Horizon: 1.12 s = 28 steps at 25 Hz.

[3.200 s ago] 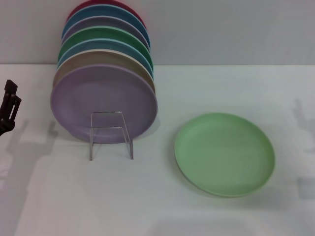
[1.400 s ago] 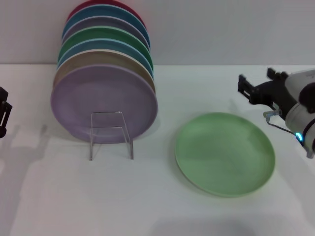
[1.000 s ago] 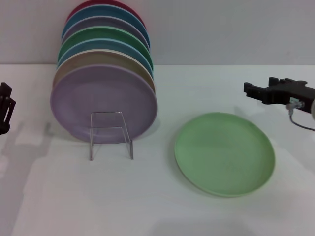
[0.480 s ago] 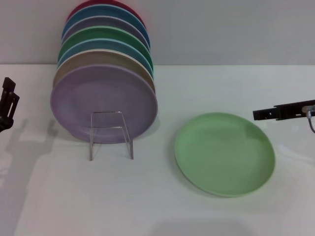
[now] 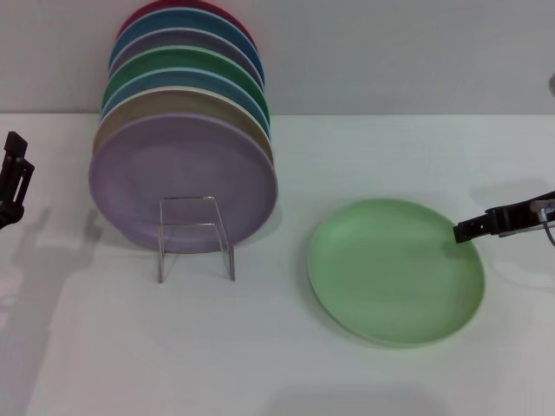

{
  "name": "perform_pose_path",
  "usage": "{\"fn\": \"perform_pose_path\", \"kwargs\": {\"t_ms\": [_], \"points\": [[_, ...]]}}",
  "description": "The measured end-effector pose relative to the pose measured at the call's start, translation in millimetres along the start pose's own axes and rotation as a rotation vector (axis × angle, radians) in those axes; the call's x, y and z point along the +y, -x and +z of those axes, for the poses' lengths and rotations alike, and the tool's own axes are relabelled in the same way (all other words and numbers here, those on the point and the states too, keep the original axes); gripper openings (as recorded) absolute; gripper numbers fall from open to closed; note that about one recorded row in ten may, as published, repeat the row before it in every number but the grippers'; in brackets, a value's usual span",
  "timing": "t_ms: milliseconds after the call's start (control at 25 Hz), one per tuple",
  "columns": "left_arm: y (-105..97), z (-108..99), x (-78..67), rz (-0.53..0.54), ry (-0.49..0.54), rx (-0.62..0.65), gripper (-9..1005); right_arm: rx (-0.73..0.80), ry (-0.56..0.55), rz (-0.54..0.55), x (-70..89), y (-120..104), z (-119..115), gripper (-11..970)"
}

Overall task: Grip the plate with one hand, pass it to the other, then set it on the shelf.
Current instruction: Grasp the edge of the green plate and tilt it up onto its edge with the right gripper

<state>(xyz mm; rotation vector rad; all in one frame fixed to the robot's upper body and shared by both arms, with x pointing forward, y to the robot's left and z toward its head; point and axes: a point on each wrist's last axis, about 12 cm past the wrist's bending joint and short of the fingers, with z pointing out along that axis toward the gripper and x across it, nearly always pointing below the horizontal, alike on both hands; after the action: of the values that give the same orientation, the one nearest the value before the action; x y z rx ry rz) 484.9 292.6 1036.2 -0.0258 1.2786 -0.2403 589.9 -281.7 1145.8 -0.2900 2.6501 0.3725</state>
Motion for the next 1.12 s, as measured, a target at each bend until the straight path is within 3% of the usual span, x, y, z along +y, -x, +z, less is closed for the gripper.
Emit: {"fn": "perform_pose_path", "kwargs": {"t_ms": [1120], "points": [[-0.6,-2.7,-0.9,-0.014,0.002,0.001,712,0.073,0.001,0.008,-2.8,-6.2,27.1,593]]}}
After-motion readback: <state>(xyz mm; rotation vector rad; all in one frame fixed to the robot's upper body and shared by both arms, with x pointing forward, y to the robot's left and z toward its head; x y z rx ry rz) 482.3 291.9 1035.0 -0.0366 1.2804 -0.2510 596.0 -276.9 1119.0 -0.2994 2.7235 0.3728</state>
